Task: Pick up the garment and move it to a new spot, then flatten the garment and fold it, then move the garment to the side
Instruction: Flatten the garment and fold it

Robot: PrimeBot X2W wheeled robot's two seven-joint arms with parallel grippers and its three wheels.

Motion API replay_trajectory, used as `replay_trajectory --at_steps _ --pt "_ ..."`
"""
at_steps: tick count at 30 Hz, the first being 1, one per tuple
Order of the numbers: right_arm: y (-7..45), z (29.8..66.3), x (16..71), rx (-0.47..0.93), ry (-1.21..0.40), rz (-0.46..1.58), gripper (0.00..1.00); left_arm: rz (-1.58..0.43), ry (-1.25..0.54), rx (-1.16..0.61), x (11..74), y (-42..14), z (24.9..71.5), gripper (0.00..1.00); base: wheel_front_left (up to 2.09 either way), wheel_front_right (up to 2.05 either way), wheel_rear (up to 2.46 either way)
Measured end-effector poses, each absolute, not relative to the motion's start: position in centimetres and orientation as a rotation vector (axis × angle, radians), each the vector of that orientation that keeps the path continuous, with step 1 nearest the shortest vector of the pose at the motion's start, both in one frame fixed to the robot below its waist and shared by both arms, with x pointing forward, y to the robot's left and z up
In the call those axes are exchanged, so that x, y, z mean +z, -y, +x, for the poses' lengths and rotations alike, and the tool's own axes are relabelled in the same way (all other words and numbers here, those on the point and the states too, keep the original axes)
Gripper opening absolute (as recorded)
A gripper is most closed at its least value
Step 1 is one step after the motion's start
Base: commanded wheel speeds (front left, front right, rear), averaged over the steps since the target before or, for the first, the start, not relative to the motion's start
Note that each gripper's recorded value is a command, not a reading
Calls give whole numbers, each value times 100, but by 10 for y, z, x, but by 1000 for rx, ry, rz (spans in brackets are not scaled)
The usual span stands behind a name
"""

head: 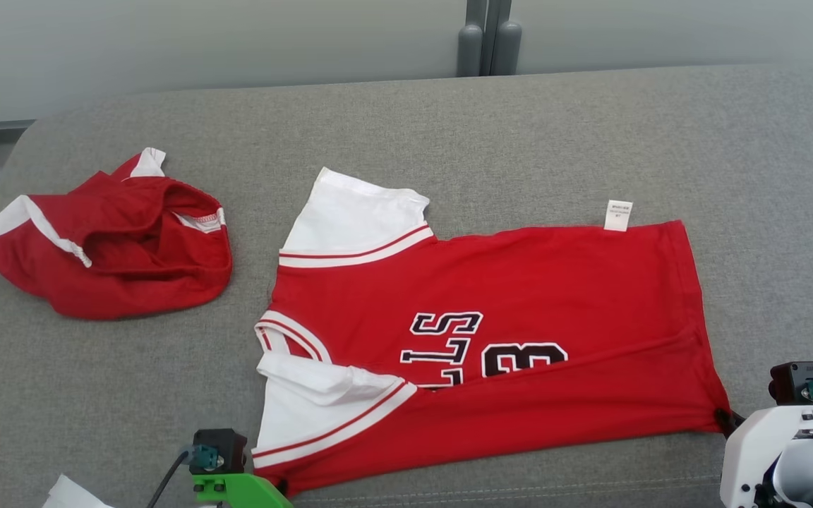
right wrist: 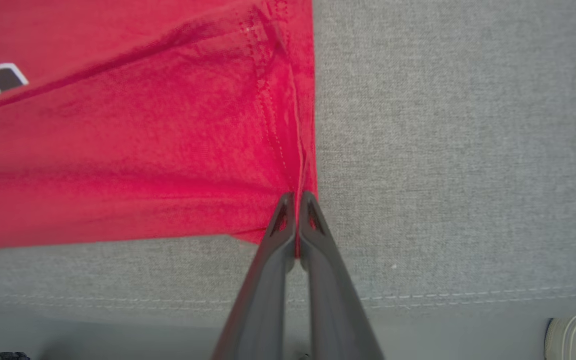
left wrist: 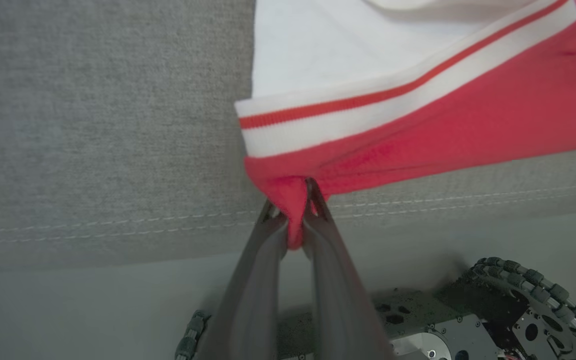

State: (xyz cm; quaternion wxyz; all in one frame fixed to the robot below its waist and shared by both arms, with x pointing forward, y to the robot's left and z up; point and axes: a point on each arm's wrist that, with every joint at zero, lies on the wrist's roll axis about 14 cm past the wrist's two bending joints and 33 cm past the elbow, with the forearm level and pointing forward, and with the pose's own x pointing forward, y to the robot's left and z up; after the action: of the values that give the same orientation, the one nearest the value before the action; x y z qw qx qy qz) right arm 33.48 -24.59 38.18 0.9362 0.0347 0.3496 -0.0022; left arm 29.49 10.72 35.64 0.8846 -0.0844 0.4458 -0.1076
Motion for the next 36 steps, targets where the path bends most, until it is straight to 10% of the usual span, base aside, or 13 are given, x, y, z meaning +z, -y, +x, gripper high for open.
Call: replay_trajectory --at_steps 1,2,3,36 --pt "245 334 381 -3 -718 72 0 -176 -933 -223 355 -108 292 0 0 0 0" --pt "245 333 381 -3 -717 74 31 -176 -930 -224 355 -108 292 25 0 0 0" --pt "245 334 382 -3 -715 75 100 -176 -914 -227 357 -108 293 98 0 0 0" --pt "169 355 512 99 -9 237 100 -296 38 40 515 -186 345 100 0 0 0"
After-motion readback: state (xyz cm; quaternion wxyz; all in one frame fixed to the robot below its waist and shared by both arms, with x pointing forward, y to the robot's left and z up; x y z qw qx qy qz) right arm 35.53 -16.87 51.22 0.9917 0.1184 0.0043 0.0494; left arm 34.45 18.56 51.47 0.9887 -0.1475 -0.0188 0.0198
